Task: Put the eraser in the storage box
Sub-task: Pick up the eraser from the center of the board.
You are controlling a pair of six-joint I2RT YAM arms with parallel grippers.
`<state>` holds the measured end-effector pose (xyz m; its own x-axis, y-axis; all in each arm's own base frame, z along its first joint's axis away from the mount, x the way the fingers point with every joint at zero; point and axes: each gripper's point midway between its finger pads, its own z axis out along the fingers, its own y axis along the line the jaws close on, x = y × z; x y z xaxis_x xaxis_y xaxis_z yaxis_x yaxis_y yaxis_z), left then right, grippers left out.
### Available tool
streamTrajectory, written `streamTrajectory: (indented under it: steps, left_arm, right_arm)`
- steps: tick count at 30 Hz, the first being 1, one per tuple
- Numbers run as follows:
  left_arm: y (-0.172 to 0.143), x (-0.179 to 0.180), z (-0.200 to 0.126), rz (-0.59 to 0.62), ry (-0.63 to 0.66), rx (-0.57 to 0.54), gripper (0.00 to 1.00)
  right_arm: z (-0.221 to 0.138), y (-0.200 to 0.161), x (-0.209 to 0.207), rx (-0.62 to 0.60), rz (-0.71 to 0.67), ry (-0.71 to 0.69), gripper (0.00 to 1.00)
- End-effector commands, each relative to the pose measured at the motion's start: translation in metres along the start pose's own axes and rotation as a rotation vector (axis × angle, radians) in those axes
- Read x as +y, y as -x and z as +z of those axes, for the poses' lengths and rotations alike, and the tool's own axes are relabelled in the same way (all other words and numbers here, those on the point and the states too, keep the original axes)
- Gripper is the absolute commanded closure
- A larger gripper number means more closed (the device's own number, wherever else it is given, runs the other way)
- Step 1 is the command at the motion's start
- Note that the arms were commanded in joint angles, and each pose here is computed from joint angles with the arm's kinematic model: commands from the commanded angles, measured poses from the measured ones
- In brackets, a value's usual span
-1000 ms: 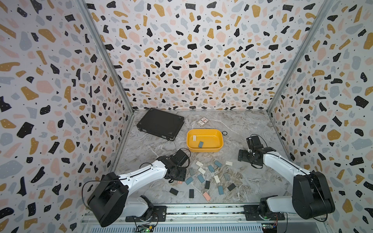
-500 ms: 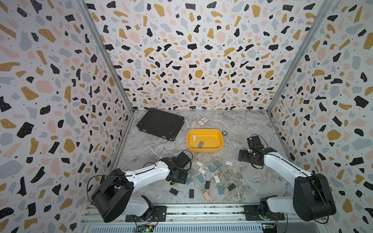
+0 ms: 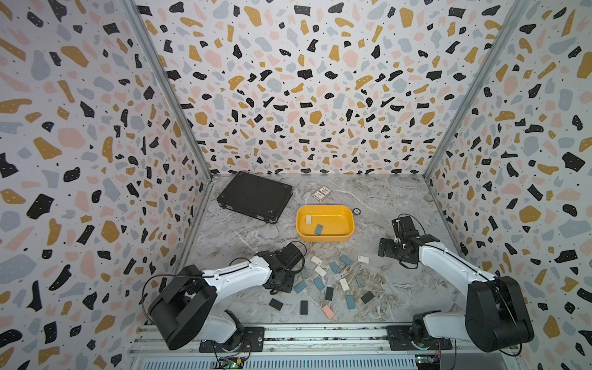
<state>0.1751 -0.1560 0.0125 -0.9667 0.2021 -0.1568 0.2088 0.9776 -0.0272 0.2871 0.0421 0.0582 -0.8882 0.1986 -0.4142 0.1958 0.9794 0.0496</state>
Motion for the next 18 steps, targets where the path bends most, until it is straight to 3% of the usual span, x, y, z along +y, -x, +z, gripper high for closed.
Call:
streamTrajectory:
  steps: [1,7,18]
  left_arm:
    - [-0.010,-0.009,0.011,0.015,-0.027,0.049,0.55]
    - [-0.008,-0.010,0.009,0.016,-0.026,0.036,0.65]
    - [0.005,-0.009,-0.008,0.009,-0.008,-0.012,0.73]
  right_arm:
    - [-0.004,-0.004,-0.003,0.002,0.000,-0.013,0.02]
    - [-0.004,-0.004,-0.003,0.003,0.001,-0.011,0.02]
    - [-0.004,-0.005,-0.001,0.000,0.005,-0.001,0.02]
